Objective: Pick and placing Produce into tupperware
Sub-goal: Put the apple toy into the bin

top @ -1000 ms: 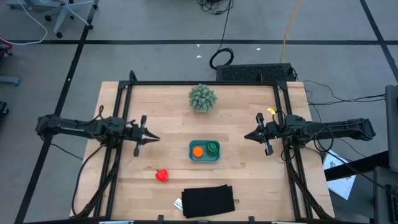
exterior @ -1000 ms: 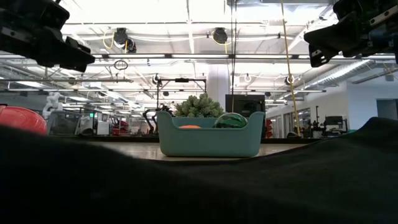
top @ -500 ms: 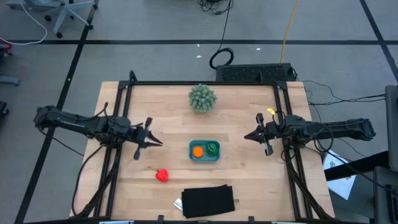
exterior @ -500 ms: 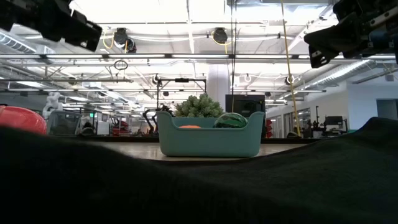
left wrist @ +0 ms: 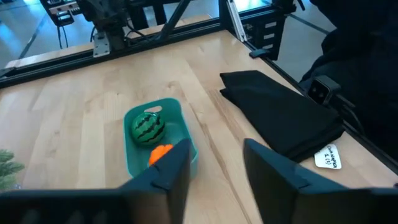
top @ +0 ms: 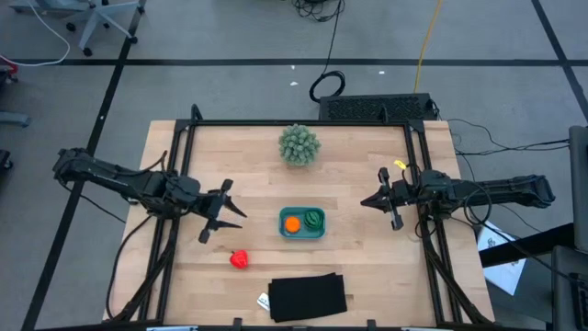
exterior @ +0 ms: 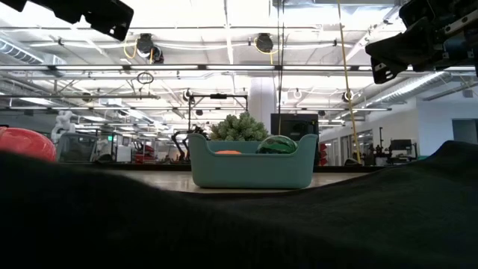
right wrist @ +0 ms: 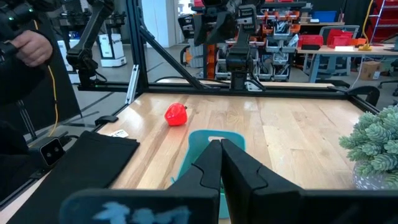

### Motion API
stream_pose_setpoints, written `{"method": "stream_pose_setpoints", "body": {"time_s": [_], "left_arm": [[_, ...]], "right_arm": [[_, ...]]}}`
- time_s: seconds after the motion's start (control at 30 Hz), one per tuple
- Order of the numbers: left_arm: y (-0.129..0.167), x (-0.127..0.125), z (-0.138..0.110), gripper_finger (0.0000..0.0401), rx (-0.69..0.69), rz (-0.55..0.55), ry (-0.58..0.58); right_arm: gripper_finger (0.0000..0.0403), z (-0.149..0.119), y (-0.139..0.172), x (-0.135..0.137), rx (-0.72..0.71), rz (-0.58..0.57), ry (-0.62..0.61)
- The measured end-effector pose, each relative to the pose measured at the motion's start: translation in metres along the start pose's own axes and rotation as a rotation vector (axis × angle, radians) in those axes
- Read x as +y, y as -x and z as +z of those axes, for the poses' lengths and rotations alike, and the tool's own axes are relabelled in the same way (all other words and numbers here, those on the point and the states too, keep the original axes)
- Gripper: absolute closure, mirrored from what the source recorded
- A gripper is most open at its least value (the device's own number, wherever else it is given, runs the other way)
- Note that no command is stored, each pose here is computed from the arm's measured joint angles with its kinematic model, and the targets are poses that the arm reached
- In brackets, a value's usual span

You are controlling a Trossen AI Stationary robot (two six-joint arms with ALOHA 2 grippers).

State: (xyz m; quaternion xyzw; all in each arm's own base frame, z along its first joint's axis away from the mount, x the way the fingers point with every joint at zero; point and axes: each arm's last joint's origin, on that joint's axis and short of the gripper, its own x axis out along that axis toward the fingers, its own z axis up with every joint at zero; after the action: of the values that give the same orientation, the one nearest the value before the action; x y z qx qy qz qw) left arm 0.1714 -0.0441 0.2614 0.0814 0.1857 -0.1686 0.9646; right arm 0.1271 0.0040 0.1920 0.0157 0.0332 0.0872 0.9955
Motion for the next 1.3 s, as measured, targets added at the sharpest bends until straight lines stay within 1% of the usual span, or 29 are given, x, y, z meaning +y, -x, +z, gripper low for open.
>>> {"method": "stream_pose_setpoints", "body": {"time_s": [0.13, 0.23, 0.4, 0.5, 0.63, 0.8, 0.9, 0.97, 1.03, 1.17, 1.3], "left_arm": [[-0.004, 0.0, 0.001, 0.0189, -0.005, -0.002, 0.006], [-0.005, 0.0, 0.001, 0.0152, -0.005, -0.004, 0.011], [-0.004, 0.0, 0.001, 0.0116, -0.009, -0.002, 0.025], [-0.004, 0.0, 0.001, 0.0097, -0.006, -0.01, 0.086], [-0.006, -0.003, -0.003, 0.0064, 0.039, -0.033, 0.154], [-0.014, -0.008, -0.006, 0.0023, 0.076, -0.045, 0.145], [-0.024, -0.009, -0.004, 0.001, 0.054, -0.064, 0.138], [-0.03, -0.011, -0.004, 0.0007, 0.063, -0.091, 0.155], [-0.036, -0.014, 0.001, 0.0006, 0.079, -0.111, 0.166], [-0.047, -0.024, 0.008, 0.0006, 0.149, -0.14, 0.152], [-0.055, -0.032, 0.016, 0.0006, 0.269, -0.109, 0.102]], "right_arm": [[0.0403, 0.0, 0.0, 0.0, 0.0, 0.0, 0.0], [0.0403, 0.0, 0.0, 0.0, 0.0, 0.0, 0.001], [0.0403, 0.0, 0.0, 0.0, 0.0, 0.0, 0.0], [0.0403, 0.0, 0.0, 0.0, 0.0, 0.0, 0.0], [0.0403, 0.0, 0.0, 0.0, 0.0, 0.0, 0.003], [0.0403, 0.0, 0.0, 0.0, 0.004, 0.0, 0.002], [0.0403, -0.001, -0.001, 0.0, 0.006, 0.0, 0.002], [0.0403, -0.001, -0.001, 0.0, 0.01, -0.001, 0.001], [0.0403, -0.001, -0.001, 0.0, 0.011, -0.001, 0.001], [0.0403, -0.002, -0.001, 0.0, 0.015, -0.001, 0.001], [0.0403, -0.001, -0.002, -0.001, 0.009, -0.002, 0.002]]}}
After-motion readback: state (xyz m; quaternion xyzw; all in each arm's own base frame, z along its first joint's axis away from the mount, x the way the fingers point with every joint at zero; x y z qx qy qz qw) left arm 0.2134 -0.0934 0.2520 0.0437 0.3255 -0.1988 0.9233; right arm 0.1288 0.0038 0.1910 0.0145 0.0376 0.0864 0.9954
